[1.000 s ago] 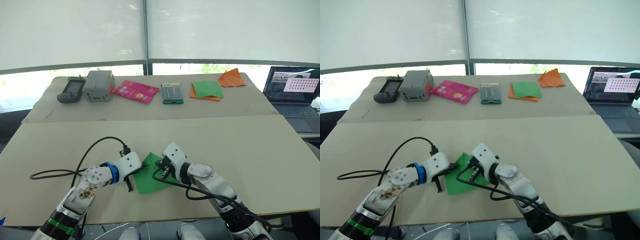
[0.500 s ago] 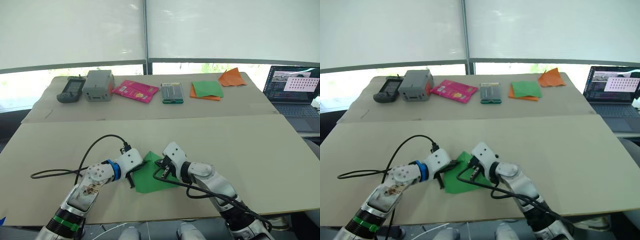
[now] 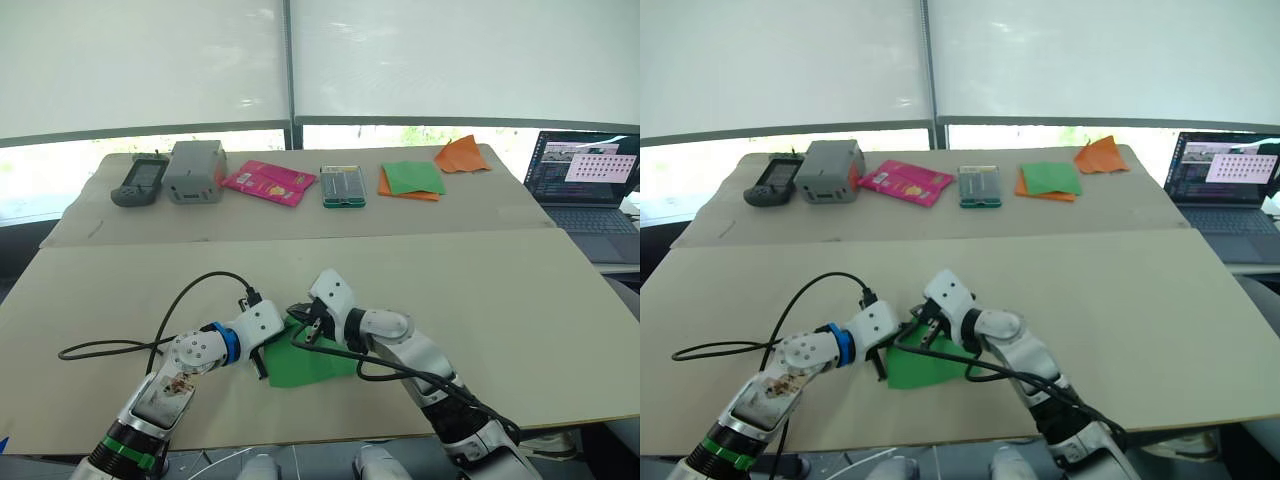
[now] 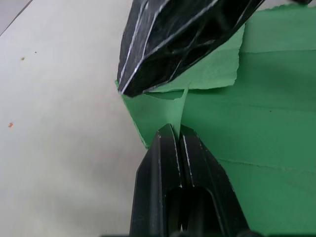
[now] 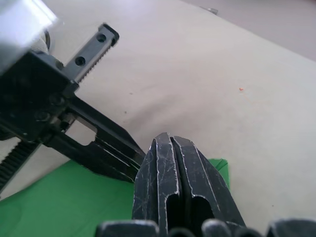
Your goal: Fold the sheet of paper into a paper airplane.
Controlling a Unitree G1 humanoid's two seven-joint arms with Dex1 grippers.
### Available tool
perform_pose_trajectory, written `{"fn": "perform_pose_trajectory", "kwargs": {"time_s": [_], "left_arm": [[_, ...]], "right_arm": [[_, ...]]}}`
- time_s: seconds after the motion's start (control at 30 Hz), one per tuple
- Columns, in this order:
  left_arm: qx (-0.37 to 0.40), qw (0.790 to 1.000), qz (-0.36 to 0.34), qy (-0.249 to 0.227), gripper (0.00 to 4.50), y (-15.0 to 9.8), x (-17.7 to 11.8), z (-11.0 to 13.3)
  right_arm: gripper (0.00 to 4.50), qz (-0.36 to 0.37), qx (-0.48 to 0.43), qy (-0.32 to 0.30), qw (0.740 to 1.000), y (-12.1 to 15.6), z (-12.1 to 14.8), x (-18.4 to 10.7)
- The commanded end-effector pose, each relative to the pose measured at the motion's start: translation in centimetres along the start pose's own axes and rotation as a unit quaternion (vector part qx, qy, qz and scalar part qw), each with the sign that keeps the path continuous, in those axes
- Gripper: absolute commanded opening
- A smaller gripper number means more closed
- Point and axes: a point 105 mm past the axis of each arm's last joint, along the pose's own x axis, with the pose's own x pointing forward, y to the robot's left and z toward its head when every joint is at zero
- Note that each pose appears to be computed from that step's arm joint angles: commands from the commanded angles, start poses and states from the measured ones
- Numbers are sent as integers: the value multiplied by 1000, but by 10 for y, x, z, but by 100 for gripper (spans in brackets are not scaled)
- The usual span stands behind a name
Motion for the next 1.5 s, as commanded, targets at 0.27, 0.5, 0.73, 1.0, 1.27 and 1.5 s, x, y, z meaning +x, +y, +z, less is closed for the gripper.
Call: {"fn": "perform_pose_trajectory", "kwargs": {"time_s": [0.27,0.5,0.73,1.0,1.27,1.5], "left_arm": [[-7,999,-22,34,4,-11,-1,-15],[-68,997,-24,5,181,1,-16,-4],[-187,981,-27,-50,315,24,-36,11],[-225,971,-25,-72,126,34,-23,18],[-205,976,-40,-55,2,39,1,19],[-199,977,-59,-42,2,36,13,16]], "right_arm": [[0,2,-4,51,999,1,-27,5],[0,-1,-1,48,999,0,-26,4],[0,-1,0,42,999,2,-23,3],[0,0,1,44,999,6,-25,2],[0,-8,2,41,999,6,-23,-1],[0,-22,6,41,999,3,-23,-6]]}}
